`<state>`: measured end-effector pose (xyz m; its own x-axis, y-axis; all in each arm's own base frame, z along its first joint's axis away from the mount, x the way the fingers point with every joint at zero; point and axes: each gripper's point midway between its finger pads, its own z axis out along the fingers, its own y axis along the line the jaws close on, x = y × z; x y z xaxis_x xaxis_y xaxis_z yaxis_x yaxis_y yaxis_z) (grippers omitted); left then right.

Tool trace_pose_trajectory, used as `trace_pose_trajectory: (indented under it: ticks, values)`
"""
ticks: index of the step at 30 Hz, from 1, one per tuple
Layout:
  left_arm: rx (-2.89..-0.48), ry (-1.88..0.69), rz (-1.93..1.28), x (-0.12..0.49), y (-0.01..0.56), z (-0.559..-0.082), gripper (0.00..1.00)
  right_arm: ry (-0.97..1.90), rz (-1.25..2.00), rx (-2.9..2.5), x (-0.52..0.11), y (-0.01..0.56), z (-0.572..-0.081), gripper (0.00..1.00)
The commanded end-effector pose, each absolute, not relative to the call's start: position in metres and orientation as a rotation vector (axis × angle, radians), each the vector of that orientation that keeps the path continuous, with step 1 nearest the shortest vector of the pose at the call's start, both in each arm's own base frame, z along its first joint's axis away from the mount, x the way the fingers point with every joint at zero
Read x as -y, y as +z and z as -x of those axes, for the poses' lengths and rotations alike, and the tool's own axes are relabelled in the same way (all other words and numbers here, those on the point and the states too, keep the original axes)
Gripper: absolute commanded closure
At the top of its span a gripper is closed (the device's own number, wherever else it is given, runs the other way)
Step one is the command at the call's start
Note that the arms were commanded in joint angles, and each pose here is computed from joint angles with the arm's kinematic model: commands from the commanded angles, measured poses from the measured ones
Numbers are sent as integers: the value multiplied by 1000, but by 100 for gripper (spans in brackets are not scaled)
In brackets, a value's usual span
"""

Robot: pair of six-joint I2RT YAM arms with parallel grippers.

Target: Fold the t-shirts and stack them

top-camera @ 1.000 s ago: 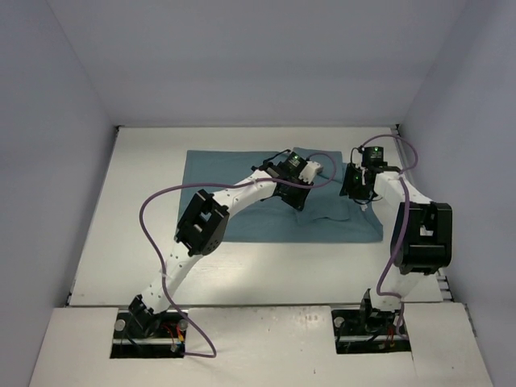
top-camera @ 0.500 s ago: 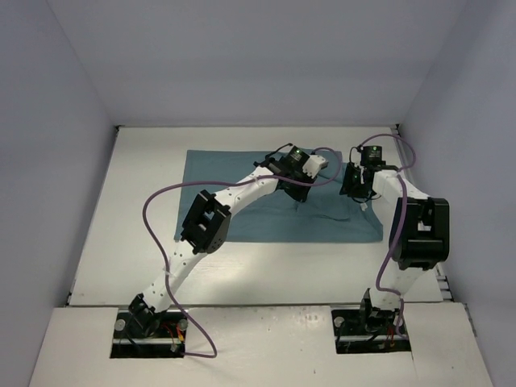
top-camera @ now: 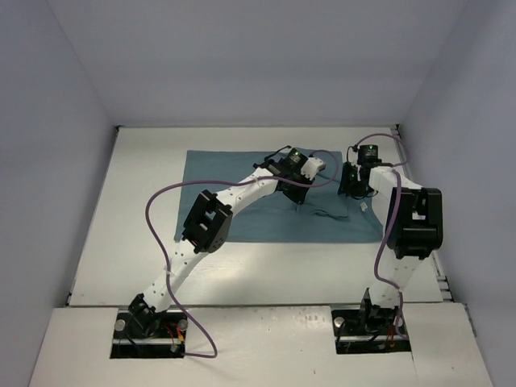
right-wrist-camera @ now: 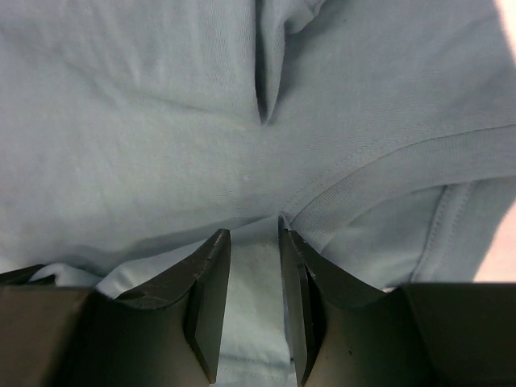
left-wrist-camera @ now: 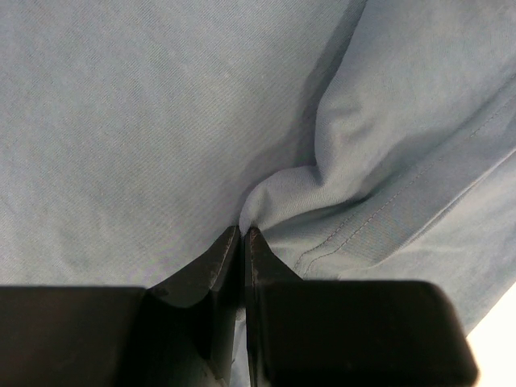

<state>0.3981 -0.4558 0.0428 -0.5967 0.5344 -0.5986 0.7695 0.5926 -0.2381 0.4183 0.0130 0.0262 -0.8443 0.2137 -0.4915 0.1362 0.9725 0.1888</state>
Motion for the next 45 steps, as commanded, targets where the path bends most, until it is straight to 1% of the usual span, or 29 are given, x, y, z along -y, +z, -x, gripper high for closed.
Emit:
trace_pose_trajectory:
  ticks: [1,3,7,9,11,20,27,29,30,32,35,36,37,39,40,42,44,45]
  values:
    - [-2251,-677,-1007,455,89,-413,96,230,-204,-2538,-14,39,-436,70]
    - [-2251,-675,-1005,454,90,-413,96,235,-204,-2545,-15,36,-435,70]
    - [-2246,-674,-1004,453,92,-415,96,223,-204,-2549,-12,34,-435,84]
    - [-2240,-676,-1002,453,93,-416,96,213,-204,-2541,-10,37,-437,96]
    - [-2231,-680,-1003,453,96,-417,96,187,-204,-2523,-6,43,-441,100]
    - [-2174,-674,-991,450,110,-426,96,28,-231,-2392,21,92,-457,100]
    - [-2128,-673,-972,451,118,-432,95,19,-254,-2406,29,84,-458,100]
    - [-2115,-667,-968,452,119,-435,92,15,-257,-2419,30,77,-460,100]
    - [-2113,-664,-968,452,118,-436,91,13,-259,-2421,31,75,-460,99]
    - [-2106,-647,-962,451,117,-439,82,5,-265,-2427,32,71,-463,97]
    - [-2086,-605,-941,447,125,-448,71,-7,-273,-2416,35,73,-471,90]
    - [-2073,-582,-932,444,131,-452,66,-6,-273,-2402,36,79,-474,86]
    - [-2061,-555,-916,439,138,-456,59,-6,-270,-2387,35,86,-476,82]
    - [-2044,-506,-878,430,151,-464,48,-7,-267,-2349,36,102,-480,72]
    - [-2031,-503,-864,427,160,-466,48,-4,-266,-2329,35,111,-482,69]
    - [-2014,-440,-800,414,178,-471,40,11,-264,-2283,34,133,-482,63]
    - [-1971,-427,-743,407,206,-472,38,51,-255,-2245,27,151,-480,63]
    - [-1979,-430,-719,404,207,-470,38,78,-262,-2249,23,150,-476,64]
